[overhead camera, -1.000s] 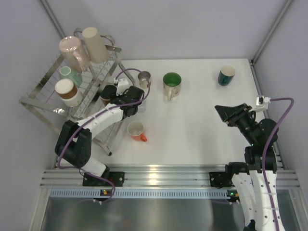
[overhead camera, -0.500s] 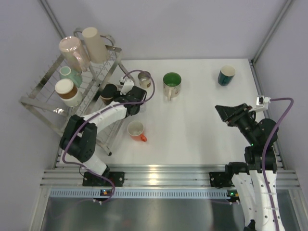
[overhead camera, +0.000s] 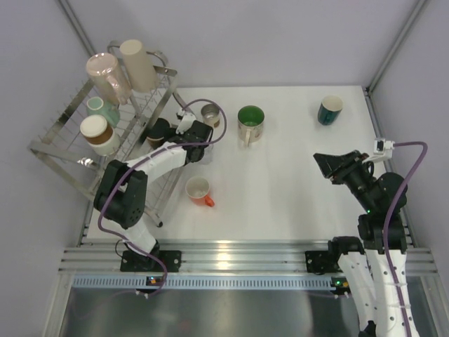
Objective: Load the cups into the dish rack
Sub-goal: Place the cup upside down on the dish rack
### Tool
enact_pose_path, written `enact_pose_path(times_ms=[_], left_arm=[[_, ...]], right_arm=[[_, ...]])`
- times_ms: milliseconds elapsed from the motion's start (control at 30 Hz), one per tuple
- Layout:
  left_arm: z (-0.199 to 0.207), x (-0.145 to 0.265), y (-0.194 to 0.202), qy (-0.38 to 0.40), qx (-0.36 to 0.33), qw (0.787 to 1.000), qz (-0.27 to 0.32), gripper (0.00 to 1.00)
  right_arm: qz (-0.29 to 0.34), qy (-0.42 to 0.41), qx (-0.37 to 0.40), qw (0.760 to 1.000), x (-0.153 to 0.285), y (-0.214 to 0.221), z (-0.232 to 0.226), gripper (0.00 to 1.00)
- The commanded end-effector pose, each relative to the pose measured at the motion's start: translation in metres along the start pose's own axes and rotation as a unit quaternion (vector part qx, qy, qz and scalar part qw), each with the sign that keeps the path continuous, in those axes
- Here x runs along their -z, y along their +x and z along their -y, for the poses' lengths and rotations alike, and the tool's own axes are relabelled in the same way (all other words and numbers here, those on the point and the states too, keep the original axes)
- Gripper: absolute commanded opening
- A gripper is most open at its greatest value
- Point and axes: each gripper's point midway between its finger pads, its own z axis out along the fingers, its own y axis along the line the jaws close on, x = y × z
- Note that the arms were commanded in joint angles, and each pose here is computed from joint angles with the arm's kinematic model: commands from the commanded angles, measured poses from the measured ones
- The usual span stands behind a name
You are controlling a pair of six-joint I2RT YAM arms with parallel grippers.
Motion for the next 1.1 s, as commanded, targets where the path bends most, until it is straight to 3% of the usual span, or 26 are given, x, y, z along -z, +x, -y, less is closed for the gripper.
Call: enact_pose_path(times_ms=[0,367,1067], left_arm=[[-0.015,-0.006,-0.019,-0.024,0.026,0.999,0.015,0.61],[-0.036,-0.026,-0.022,-0.062,0.028,0.998,-0.001,0.61],[-0.041,0.0,-0.037,-0.045,-0.005,0.999,0.019,0.6]], right_arm=[[0.017,-0.011,0.026,0.999,0.005,-0.013,-0.013,0.37],[0.012,-0.006,0.035,0.999,0.004,-0.012,-0.011,0.38],[0.009,-0.009,0.032,0.999,-0.001,-0.012,-0.011,0.38]])
